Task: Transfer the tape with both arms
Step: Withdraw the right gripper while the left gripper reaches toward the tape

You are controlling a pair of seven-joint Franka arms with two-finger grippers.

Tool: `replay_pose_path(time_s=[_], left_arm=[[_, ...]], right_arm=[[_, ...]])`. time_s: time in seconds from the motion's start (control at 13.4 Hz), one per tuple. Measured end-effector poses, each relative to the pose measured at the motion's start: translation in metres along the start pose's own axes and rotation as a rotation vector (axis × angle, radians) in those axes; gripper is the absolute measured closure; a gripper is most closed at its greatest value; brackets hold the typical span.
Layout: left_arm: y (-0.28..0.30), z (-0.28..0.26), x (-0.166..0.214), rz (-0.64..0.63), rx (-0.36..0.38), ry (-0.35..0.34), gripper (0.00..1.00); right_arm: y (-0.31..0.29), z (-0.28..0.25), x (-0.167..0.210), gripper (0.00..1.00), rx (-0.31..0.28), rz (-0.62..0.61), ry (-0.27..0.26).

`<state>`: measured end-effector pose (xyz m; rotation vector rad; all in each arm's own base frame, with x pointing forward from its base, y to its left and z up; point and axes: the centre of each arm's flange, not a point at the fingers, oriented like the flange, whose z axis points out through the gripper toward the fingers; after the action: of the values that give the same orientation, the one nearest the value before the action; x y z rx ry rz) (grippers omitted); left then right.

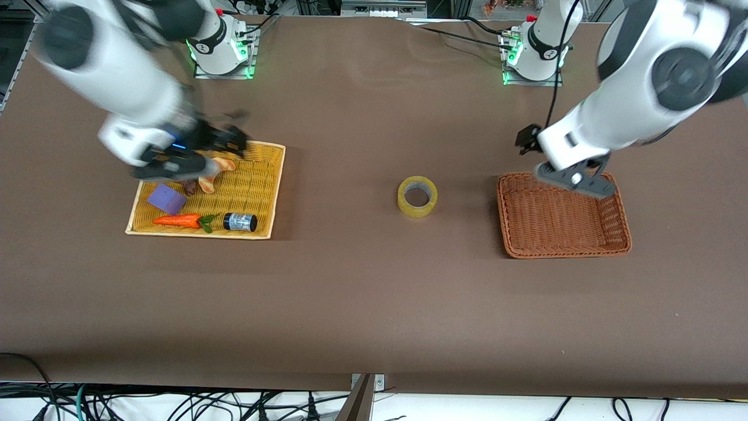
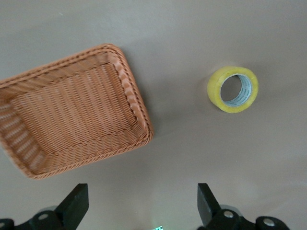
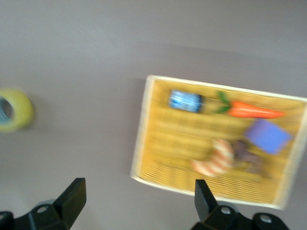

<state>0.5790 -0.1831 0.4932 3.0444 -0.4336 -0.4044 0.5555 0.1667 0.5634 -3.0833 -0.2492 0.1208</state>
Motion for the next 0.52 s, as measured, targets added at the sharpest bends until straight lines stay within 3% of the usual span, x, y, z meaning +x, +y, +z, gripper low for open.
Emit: replay_pose_path(time_s=[0.15, 0.3, 0.52], left_arm=[[0.005, 0.049, 0.030, 0.007, -0.018, -0.048, 0.00], [0.029, 0.090, 0.055, -0.010, -0.028, -0.042, 0.00], [0.078, 0.147, 0.071, -0.004, -0.027, -0.002, 0.00]], right_arm=[[0.078, -0.020, -0.018, 0.00, 0.005, -0.082, -0.006], [0.134, -0.020, -0.023, 0.00, 0.013, -0.088, -0.008], [0.153, -0.016, -0.024, 0.00, -0.011, -0.081, -0.017]])
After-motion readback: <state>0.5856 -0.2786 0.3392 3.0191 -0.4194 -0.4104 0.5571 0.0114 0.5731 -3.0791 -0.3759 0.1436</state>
